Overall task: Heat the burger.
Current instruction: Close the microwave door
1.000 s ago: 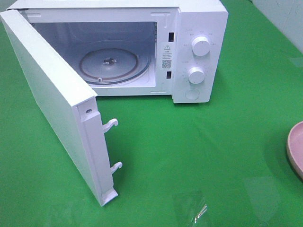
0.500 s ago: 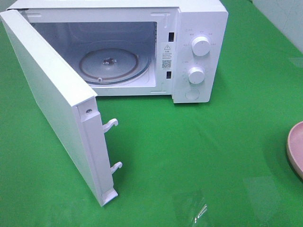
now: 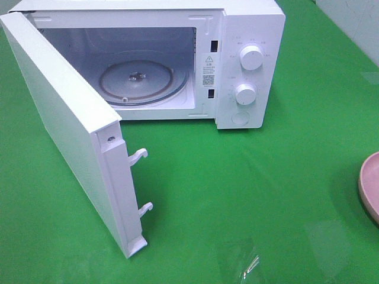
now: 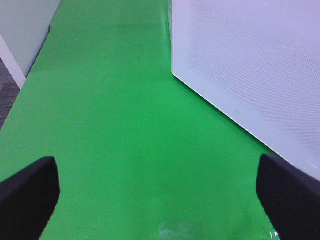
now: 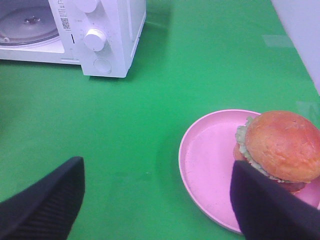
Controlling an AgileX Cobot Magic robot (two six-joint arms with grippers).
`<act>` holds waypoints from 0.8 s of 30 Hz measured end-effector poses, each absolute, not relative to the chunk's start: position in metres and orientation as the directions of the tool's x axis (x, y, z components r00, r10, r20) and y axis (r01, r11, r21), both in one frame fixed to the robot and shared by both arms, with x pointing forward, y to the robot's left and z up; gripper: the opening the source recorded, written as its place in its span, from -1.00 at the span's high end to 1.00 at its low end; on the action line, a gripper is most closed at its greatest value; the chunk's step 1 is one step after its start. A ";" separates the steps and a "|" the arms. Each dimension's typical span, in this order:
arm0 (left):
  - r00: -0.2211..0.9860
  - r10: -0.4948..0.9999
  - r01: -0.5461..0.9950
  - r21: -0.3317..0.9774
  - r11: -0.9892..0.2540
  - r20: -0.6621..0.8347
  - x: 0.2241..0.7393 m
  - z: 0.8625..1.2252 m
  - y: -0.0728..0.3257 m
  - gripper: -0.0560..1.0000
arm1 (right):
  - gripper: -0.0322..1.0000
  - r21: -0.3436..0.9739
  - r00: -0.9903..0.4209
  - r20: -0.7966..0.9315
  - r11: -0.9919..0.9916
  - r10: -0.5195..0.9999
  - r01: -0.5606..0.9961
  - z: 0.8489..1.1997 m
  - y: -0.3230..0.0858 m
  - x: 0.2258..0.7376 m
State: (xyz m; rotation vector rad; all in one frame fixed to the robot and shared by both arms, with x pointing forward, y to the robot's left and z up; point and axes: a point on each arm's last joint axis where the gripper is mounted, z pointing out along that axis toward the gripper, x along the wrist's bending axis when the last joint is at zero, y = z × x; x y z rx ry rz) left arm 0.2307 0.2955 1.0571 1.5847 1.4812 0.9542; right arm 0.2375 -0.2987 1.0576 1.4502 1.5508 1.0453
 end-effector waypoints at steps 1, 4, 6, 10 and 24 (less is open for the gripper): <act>0.051 0.998 0.437 0.898 -0.046 0.026 0.231 1.057 0.296 -0.99 | -0.54 0.925 -0.071 0.006 0.022 0.997 0.379 1.058 -0.299 0.237; 0.051 0.998 0.437 0.898 -0.046 0.026 0.231 1.057 0.296 -0.99 | -0.54 0.925 -0.071 0.006 0.022 0.997 0.379 1.058 -0.299 0.237; 0.051 0.998 0.437 0.898 -0.046 0.026 0.231 1.057 0.296 -0.99 | -0.54 0.925 -0.071 0.006 0.022 0.997 0.379 1.058 -0.299 0.237; 0.051 0.998 0.437 0.898 -0.046 0.026 0.231 1.057 0.296 -0.99 | -0.54 0.925 -0.071 0.006 0.022 0.997 0.379 1.058 -0.299 0.237; 0.052 0.998 0.437 0.898 -0.046 0.026 0.231 1.057 0.295 -0.99 | -0.54 0.925 -0.071 0.006 0.022 0.997 0.379 1.058 -0.299 0.237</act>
